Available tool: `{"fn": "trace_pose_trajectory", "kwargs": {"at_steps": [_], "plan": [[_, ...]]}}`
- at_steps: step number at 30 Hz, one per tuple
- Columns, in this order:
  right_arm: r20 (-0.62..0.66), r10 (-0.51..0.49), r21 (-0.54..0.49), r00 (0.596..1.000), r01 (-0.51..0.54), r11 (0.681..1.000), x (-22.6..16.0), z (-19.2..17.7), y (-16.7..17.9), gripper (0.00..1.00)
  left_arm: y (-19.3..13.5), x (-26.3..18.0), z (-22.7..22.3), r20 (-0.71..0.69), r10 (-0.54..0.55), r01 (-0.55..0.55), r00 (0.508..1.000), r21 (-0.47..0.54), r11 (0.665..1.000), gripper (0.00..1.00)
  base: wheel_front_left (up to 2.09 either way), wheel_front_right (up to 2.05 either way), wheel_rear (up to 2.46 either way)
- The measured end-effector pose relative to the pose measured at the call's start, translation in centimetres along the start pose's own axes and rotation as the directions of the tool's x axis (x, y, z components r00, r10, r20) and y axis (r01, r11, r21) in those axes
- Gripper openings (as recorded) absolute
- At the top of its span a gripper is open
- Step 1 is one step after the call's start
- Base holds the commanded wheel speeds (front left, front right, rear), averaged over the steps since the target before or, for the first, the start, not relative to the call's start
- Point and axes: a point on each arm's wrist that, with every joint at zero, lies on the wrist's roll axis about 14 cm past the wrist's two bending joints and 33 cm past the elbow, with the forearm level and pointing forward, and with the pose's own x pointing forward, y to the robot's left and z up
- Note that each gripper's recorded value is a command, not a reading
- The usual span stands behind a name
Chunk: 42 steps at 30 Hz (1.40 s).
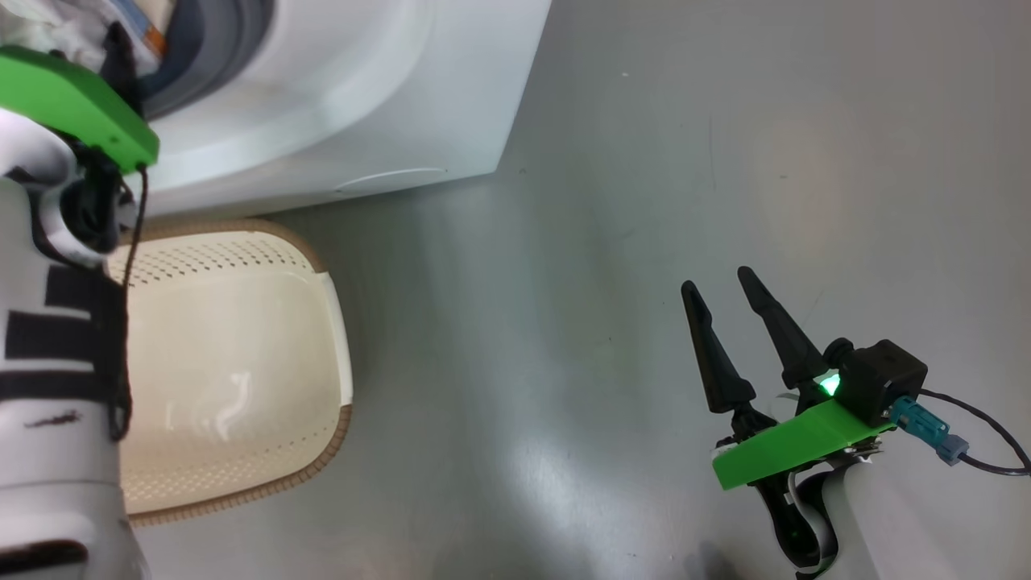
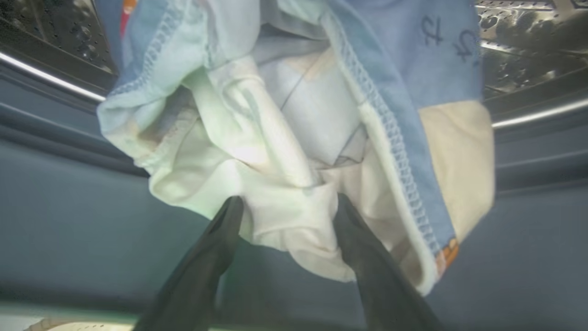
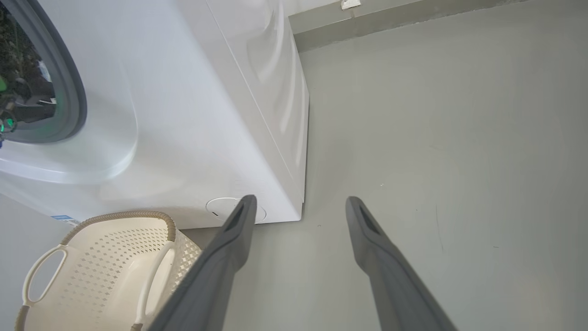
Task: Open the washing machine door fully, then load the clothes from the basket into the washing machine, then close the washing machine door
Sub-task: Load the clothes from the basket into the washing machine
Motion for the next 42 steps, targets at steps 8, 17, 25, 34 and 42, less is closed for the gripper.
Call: {"fn": "trace_pose_trajectory", "kwargs": {"at_steps": [8,17,25,34,42], "plan": [[-0.020,-0.013,0.002,1.000,0.013,1.000,0.1,-0.8,-0.5,1.00,0.7,1.6,-0.2,-0.029,0.033,-0.033,0.999,-0.021,0.999,0.00,0.00,0.00,0.00],[-0.005,-0.001,0.004,1.000,0.001,1.000,0.8,-0.5,-0.1,1.00,0.6,1.4,2.6,0.147,0.015,-0.025,0.989,0.067,0.997,0.00,0.00,0.00,0.00],[-0.008,-0.001,0.005,1.000,0.001,1.000,0.8,-0.6,-0.1,1.00,-0.1,1.1,7.3,0.343,-0.039,0.000,0.939,0.111,0.994,0.00,0.00,0.00,0.00],[-0.025,-0.010,0.004,1.000,0.011,1.000,0.9,-1.3,-0.6,1.00,-0.3,1.7,9.7,0.432,-0.080,-0.007,0.898,0.197,0.980,0.00,0.00,0.00,0.00],[-0.067,-0.025,0.007,0.997,0.025,1.000,1.1,-3.1,-1.2,1.00,-0.3,3.4,11.0,0.458,-0.110,-0.023,0.882,0.276,0.961,0.00,0.00,0.00,0.00]]}}
